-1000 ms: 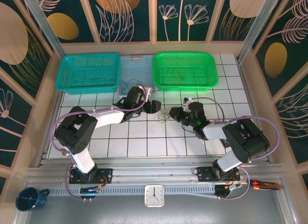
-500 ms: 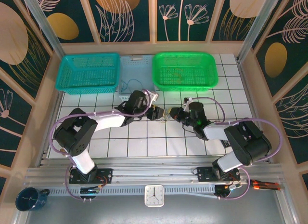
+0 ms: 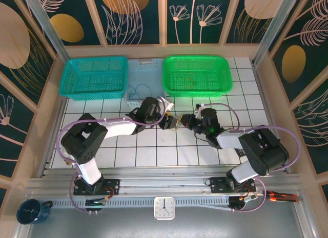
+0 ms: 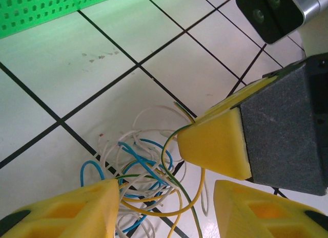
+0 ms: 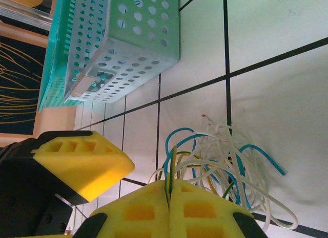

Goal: Untangle the cables

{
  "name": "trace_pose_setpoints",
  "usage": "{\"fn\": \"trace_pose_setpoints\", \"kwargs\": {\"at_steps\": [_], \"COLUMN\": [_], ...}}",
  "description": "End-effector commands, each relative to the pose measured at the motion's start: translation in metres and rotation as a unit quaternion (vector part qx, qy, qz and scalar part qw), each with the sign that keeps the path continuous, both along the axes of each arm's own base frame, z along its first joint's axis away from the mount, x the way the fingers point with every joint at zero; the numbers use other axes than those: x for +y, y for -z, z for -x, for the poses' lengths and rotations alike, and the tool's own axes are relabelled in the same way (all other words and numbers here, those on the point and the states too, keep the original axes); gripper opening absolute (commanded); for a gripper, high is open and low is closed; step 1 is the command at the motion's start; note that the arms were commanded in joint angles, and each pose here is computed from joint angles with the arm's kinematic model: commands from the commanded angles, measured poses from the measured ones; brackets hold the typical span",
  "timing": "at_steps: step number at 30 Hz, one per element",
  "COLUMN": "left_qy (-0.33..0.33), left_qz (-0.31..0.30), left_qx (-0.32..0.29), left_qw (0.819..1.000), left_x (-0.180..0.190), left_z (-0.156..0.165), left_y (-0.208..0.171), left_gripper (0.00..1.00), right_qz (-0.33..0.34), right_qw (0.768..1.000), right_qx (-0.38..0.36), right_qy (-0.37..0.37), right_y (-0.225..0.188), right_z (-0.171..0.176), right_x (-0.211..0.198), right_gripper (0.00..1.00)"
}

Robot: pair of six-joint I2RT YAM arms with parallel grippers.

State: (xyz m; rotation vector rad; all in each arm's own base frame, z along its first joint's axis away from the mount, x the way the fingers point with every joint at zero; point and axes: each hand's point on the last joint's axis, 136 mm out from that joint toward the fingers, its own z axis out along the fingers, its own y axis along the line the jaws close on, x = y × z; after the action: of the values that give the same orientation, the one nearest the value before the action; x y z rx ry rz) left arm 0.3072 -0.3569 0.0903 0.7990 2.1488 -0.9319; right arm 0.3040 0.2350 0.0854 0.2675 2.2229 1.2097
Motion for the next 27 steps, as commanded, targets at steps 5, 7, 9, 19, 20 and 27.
{"fn": "trace_pose_setpoints", "kwargs": {"at_steps": [5, 7, 9, 19, 20, 27], "left_qy": [0.026, 0.029, 0.029, 0.031, 0.031, 0.029], "left_qz": [0.000, -0.002, -0.004, -0.013, -0.013, -0.015], "left_qx": [-0.016, -0.017, -0.017, -0.014, -0.013, -0.008], "left_qw": [1.000, 0.999, 0.999, 0.999, 0.999, 0.999], "left_x": [-0.013, -0.015, -0.016, -0.017, -0.017, -0.018], "left_z": [0.000, 0.001, 0.000, 0.000, 0.000, 0.000], "left_y": [0.000, 0.002, 0.003, 0.014, 0.016, 0.022], "left_gripper": [0.50, 0.49, 0.47, 0.41, 0.40, 0.38], "right_qz": [0.001, 0.001, 0.001, 0.001, 0.000, 0.000], "right_qw": [1.000, 1.000, 1.000, 1.000, 1.000, 1.000], "right_qx": [-0.029, -0.029, -0.028, -0.029, -0.030, -0.030], "right_qy": [-0.001, -0.001, -0.001, -0.002, -0.002, -0.003], "right_y": [-0.017, -0.017, -0.017, -0.018, -0.019, -0.020], "right_z": [-0.009, -0.009, -0.009, -0.010, -0.009, -0.009], "right_x": [0.005, 0.005, 0.005, 0.006, 0.007, 0.007], "right_gripper": [0.02, 0.03, 0.02, 0.03, 0.03, 0.03]}}
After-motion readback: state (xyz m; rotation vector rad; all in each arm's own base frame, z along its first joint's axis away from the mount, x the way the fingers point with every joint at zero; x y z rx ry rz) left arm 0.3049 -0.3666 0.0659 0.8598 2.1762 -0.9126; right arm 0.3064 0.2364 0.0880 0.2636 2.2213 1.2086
